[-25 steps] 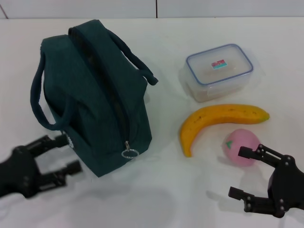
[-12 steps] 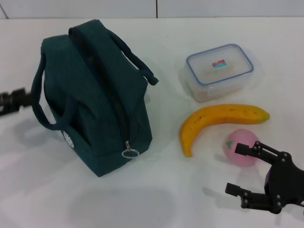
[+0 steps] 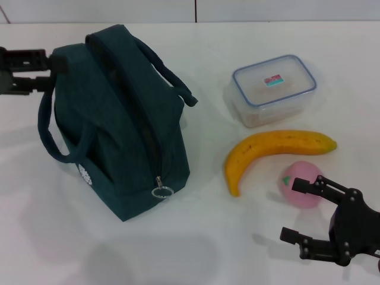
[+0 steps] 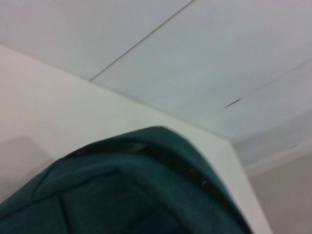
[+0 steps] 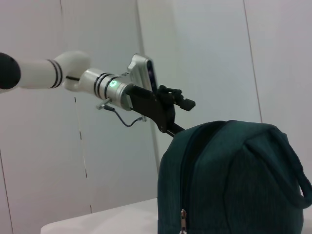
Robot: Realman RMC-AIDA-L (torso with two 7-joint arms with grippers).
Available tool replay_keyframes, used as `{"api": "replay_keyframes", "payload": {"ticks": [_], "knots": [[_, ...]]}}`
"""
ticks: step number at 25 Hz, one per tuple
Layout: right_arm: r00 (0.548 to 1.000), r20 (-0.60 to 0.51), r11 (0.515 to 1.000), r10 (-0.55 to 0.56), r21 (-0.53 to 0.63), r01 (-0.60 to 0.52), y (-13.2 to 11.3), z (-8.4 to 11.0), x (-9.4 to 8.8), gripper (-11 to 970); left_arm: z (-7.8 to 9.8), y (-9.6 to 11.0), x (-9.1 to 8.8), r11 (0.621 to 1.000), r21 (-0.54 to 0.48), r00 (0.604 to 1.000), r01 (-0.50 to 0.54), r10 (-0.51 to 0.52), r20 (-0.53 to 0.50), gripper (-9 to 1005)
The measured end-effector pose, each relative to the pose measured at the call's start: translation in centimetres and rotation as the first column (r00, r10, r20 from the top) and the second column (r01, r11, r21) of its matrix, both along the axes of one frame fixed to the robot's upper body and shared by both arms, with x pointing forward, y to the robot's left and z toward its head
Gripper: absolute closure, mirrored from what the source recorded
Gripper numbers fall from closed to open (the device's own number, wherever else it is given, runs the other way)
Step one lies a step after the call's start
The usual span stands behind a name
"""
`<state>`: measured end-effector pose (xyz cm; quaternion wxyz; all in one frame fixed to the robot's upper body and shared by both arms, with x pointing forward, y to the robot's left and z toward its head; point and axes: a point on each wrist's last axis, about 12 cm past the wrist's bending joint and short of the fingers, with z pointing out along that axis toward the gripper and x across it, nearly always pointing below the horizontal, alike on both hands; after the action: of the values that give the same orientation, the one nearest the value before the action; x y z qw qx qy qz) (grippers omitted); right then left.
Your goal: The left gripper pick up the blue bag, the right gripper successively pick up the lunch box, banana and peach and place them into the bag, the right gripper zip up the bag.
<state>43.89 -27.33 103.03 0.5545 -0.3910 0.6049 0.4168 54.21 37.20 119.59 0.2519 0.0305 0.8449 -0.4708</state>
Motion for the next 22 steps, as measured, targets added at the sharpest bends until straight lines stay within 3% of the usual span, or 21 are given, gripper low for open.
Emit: {"api": "replay_keyframes", "payload": {"ticks": [6,22], "knots": [[1.000,-0.001,1.000,-0.001,0.000,0.001,0.0,0.0,0.0,78,-0.5,-1.2,1.0,0.997,0.079,0.998,0.022,-0.017,-0.065,164],[1.000,-0.001,1.000,-0.001,-0.001,0.001,0.0,0.0,0.0,80,-0.4,-2.4,1.9,0.997,0.074,0.993,0.017,-0.008,-0.119,216]]}}
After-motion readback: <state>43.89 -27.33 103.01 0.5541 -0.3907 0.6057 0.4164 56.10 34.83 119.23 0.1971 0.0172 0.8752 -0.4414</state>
